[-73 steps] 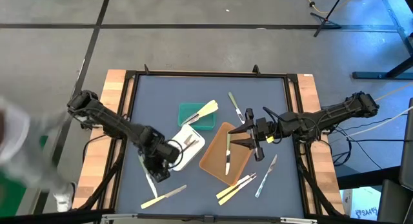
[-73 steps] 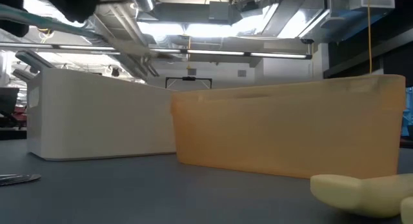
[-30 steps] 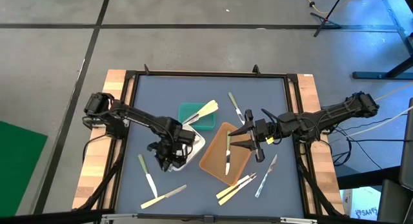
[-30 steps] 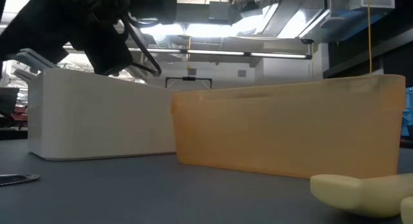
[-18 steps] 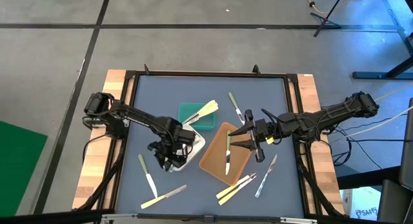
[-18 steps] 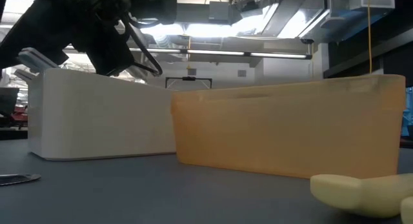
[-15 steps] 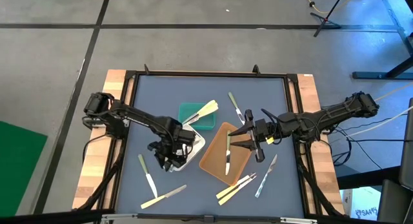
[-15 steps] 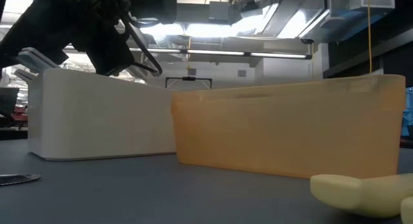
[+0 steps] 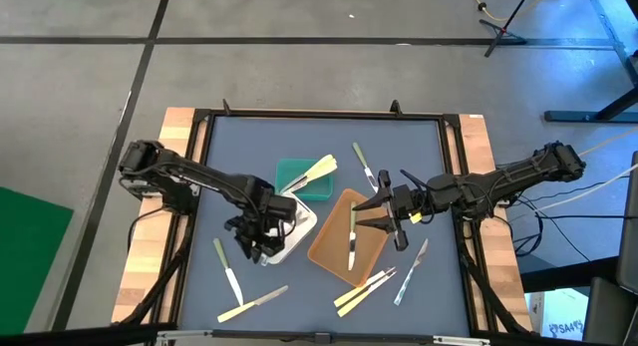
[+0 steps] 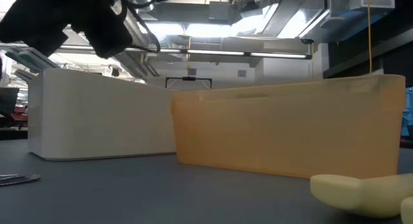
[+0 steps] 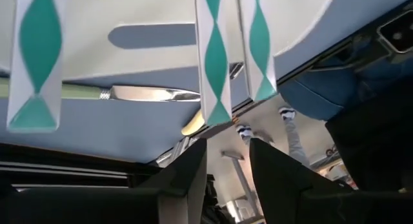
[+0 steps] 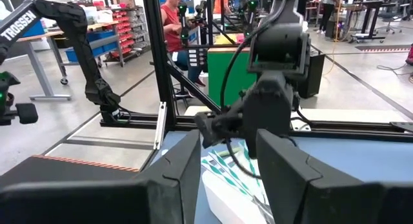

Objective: Sort silverware by color (type)
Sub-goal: Put the yellow knife into the blue bin

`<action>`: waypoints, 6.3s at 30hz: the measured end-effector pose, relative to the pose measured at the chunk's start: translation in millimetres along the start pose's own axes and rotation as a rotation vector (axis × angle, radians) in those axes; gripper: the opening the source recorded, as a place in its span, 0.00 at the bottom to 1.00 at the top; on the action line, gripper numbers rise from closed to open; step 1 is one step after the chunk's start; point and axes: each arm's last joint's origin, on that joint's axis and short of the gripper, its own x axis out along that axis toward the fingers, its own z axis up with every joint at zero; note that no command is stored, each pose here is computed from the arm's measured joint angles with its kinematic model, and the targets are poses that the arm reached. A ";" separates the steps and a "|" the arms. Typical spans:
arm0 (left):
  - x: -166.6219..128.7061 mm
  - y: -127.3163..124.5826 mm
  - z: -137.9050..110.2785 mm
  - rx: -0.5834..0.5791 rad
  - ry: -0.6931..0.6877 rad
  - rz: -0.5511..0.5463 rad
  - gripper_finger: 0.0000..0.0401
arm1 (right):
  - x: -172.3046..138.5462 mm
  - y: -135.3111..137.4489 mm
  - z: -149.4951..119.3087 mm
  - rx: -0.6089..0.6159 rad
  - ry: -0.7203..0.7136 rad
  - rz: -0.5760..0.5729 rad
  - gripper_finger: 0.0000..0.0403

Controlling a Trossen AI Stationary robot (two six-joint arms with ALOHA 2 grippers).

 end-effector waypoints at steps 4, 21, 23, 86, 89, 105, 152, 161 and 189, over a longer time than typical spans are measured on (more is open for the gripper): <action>-8.1 1.3 -8.2 0.015 -0.037 -0.009 0.28 | 0.0 -0.1 -0.1 0.000 0.001 -0.001 0.34; -8.6 1.0 -85.6 0.043 -0.324 -0.012 0.28 | 0.0 -0.3 -2.5 -0.002 0.026 -0.003 0.34; 2.4 -2.1 -99.3 0.054 -0.366 -0.020 0.28 | 0.0 -0.2 -2.6 -0.003 0.027 -0.003 0.34; 210.8 5.7 -153.6 0.471 -0.680 0.198 0.25 | -0.3 -0.7 -7.2 -0.006 0.074 -0.007 0.34; 214.9 6.8 -151.1 0.470 -0.684 0.210 0.25 | -0.3 -0.7 -7.6 -0.007 0.079 -0.007 0.34; 220.4 7.5 -148.2 0.474 -0.713 0.214 0.25 | -0.3 -0.7 -7.5 -0.007 0.078 -0.007 0.34; 200.3 -18.1 -133.4 0.497 -0.635 0.104 0.16 | -0.3 -0.7 -7.5 -0.006 0.077 -0.007 0.34; 192.2 -34.2 -119.1 0.535 -0.605 0.037 0.15 | -0.3 -0.6 -7.6 -0.006 0.077 -0.007 0.34; 140.0 -101.8 -68.9 0.604 -0.665 -0.482 0.15 | 3.7 5.5 -14.4 0.003 0.131 0.203 0.34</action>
